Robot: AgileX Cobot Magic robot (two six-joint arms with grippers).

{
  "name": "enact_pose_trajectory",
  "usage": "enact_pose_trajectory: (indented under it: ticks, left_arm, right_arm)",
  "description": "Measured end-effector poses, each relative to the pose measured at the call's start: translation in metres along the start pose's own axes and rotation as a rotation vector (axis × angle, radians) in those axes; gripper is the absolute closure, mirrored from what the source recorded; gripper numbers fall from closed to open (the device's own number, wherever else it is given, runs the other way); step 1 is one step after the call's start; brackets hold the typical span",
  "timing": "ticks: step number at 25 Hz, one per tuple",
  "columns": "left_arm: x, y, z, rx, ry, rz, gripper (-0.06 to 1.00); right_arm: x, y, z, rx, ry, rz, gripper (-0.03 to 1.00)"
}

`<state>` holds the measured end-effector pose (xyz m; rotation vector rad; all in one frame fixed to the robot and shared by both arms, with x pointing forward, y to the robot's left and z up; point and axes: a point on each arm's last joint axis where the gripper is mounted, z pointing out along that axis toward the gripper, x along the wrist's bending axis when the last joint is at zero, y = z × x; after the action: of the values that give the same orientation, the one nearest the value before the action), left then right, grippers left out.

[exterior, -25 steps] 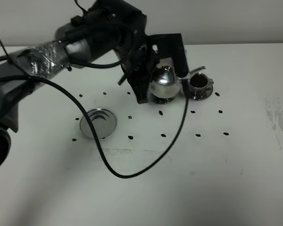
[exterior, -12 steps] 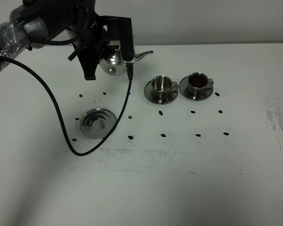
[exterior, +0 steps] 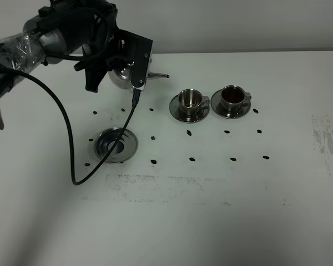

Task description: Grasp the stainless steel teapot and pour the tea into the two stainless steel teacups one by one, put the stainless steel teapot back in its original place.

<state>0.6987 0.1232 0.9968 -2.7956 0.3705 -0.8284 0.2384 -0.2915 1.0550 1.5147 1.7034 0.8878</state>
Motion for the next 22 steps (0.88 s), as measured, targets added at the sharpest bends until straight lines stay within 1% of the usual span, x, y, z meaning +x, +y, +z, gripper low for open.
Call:
enact_pose_trajectory:
  ticks: [5, 12, 17, 22]
  left_arm:
    - [0.000, 0.016, 0.012, 0.026, 0.023, 0.077, 0.77]
    - [0.002, 0.039, 0.015, 0.057, 0.073, 0.171, 0.77]
    - [0.005, 0.049, 0.015, 0.103, 0.117, 0.202, 0.77]
    - [0.007, 0.058, 0.009, 0.126, 0.154, 0.242, 0.77]
  right_arm:
    - [0.000, 0.000, 0.000, 0.000, 0.000, 0.000, 0.64]
    - [0.000, 0.000, 0.000, 0.000, 0.000, 0.000, 0.64]
    - [0.000, 0.000, 0.000, 0.000, 0.000, 0.000, 0.64]
    - [0.000, 0.000, 0.000, 0.000, 0.000, 0.000, 0.64]
